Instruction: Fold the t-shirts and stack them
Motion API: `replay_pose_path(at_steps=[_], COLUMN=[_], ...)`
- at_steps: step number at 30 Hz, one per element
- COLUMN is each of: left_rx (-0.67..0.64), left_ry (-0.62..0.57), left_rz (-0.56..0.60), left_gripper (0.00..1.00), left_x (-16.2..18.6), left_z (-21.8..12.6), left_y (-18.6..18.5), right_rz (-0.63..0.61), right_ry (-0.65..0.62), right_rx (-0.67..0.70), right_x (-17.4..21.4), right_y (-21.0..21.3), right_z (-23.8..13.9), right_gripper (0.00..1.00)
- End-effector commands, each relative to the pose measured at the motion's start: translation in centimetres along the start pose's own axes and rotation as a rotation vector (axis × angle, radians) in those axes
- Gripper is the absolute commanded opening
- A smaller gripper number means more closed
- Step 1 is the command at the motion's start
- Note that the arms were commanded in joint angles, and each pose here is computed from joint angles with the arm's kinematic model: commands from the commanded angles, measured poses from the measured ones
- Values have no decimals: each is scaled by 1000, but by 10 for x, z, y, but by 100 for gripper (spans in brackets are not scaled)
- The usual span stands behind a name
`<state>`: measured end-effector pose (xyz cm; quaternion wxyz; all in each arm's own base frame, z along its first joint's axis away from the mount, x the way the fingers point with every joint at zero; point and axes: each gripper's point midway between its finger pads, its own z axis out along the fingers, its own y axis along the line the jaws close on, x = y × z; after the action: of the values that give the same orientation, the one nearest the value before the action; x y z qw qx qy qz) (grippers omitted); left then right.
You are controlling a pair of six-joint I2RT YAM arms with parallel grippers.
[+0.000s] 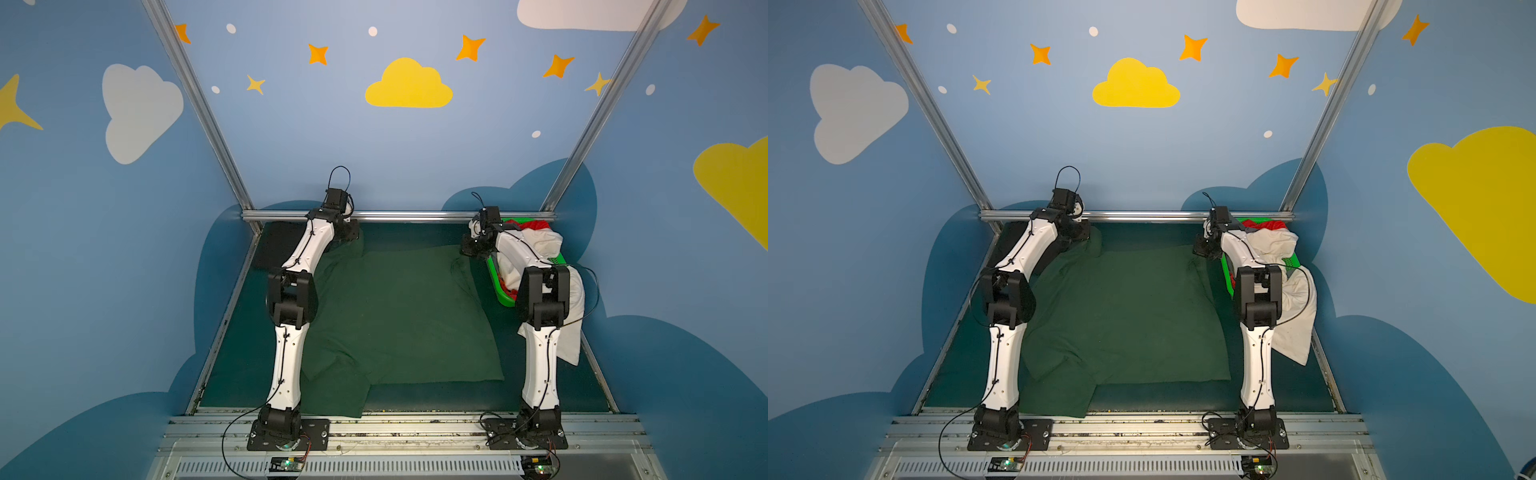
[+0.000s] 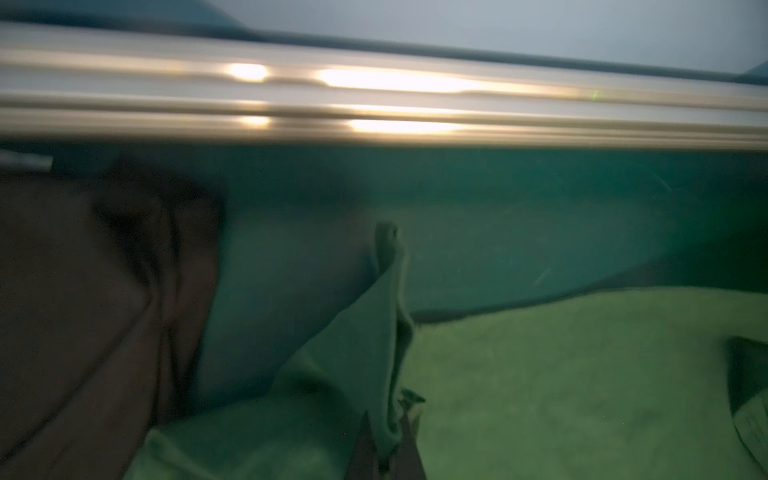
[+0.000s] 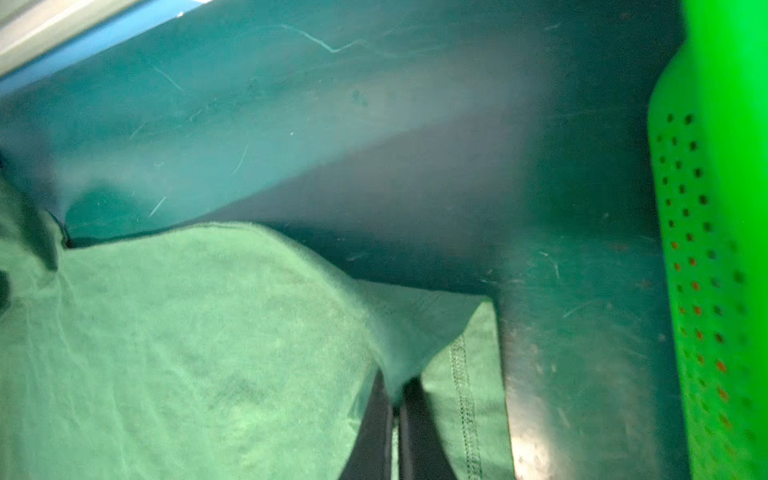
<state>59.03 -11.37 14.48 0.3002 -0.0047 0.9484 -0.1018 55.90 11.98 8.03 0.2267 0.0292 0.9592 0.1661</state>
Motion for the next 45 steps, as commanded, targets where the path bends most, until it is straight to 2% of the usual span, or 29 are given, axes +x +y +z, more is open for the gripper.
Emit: replay_pose_path(at_steps=[1, 9, 13, 19, 24, 28, 29, 30, 31, 33, 35, 39, 45], left_rx=[6, -10, -2, -20, -63, -38, -35, -37, -38, -34, -48, -49, -19], left_ry=[-116, -176, -184, -156, -178, -174, -166, -159, -154, -156, -167, -187, -184], left_rz=[-22, -78, -98, -98, -100, -121, -123, -122, -122, -105, -99, -118, -148], left_gripper=[4, 4, 4, 4, 4, 4, 4, 4, 4, 4, 4, 4, 4], left_x=[-17, 16, 36, 61, 89, 103, 104, 105, 107, 110, 115, 130, 159], left_z=[-37, -70, -72, -76, -86, -85, -85, -85, -85, -88, -92, -99, -101], left_y=[-4, 3, 5, 8, 14, 12, 11, 10, 9, 3, 3, 6, 6], right_rz=[-44, -66, -94, -127, -154, -142, -142, -147, -152, -153, -134, -85, -76], right_ry=[-48, -68, -56, -71, -93, -80, -64, -50, -36, -15, 2, 28, 61], right_rx=[-15, -7, 3, -68, -72, -87, -80, -62, -46, 7, 44, 72, 95], right_x=[-10, -24, -35, -46, -44, -37, -35, -33, -30, -27, -25, -23, -16], right_y=[4, -6, -7, 8, 9, 12, 12, 11, 10, 6, 2, -5, -3], right_z=[-18, -16, -10, -8, -15, -15, -13, -11, -8, -3, 2, 13, 24], right_gripper=[0, 0, 0, 0, 0, 0, 8, 31, 40, 41, 52, 61, 64])
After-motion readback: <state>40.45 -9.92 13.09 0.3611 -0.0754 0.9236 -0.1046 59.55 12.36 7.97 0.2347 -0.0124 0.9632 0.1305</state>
